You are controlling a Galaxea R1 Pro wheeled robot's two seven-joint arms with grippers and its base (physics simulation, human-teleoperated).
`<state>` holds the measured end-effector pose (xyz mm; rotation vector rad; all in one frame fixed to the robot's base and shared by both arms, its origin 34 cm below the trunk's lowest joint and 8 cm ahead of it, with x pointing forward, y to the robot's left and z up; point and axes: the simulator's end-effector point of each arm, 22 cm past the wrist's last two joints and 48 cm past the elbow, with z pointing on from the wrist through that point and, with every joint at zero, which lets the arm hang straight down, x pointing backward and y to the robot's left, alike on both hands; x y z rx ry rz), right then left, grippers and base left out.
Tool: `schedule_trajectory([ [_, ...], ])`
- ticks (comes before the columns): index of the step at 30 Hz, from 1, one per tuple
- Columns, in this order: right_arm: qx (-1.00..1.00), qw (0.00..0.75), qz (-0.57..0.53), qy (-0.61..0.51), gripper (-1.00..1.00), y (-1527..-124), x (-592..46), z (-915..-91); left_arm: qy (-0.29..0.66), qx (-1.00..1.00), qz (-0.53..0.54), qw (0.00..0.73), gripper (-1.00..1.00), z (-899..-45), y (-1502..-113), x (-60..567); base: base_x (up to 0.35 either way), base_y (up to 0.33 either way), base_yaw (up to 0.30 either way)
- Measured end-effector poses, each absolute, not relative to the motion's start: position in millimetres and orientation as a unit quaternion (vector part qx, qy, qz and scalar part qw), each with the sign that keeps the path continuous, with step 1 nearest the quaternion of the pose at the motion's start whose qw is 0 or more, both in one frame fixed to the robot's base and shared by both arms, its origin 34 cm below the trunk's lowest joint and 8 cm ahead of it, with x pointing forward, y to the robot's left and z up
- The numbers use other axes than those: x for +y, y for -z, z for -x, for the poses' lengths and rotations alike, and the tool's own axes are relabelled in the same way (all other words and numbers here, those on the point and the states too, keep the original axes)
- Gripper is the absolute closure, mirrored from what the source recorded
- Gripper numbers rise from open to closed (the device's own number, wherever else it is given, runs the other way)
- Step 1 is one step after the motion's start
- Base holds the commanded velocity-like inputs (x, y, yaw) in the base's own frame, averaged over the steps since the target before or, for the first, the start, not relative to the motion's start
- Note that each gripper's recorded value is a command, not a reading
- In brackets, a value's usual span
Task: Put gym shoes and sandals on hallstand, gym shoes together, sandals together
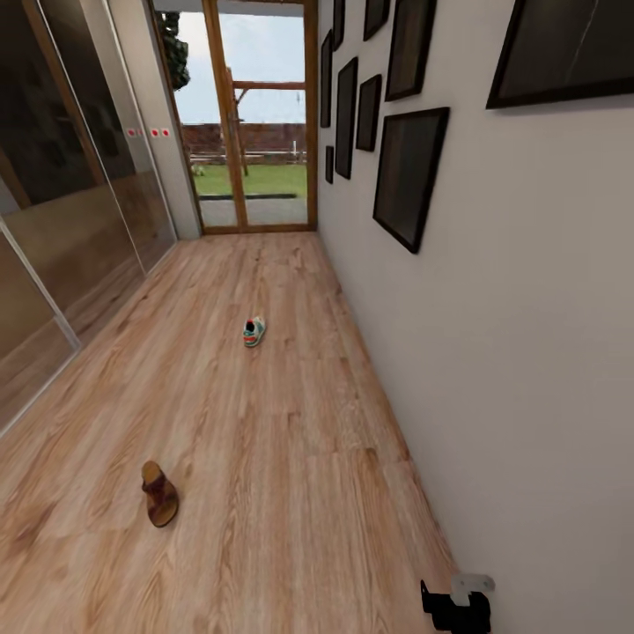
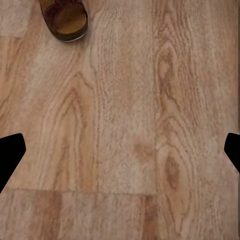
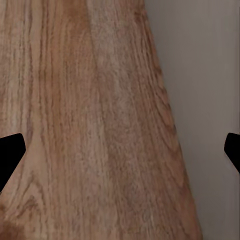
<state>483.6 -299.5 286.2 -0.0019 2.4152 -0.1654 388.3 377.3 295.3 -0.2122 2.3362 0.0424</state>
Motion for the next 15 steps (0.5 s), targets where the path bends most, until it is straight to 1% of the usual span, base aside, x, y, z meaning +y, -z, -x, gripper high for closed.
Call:
schedule_trajectory([
  [5,0.934,0.353,0.001,0.064,-1.00,-286.2,-299.5,-483.5,-0.017,0.918,0.083,0.387,-1.00,-388.3,-295.4,377.6,0.331,-0.079,0.000],
  [12,0.934,0.353,0.001,0.064,-1.00,-286.1,-299.5,-483.5,-0.017,0.918,0.083,0.387,-1.00,-388.3,-295.4,377.9,0.336,-0.026,0.000],
  [15,0.934,0.353,0.001,0.064,-1.00,-286.1,-299.2,-483.6,-0.017,0.918,0.083,0.387,-1.00,-388.3,-295.5,378.1,0.338,-0.004,0.079],
])
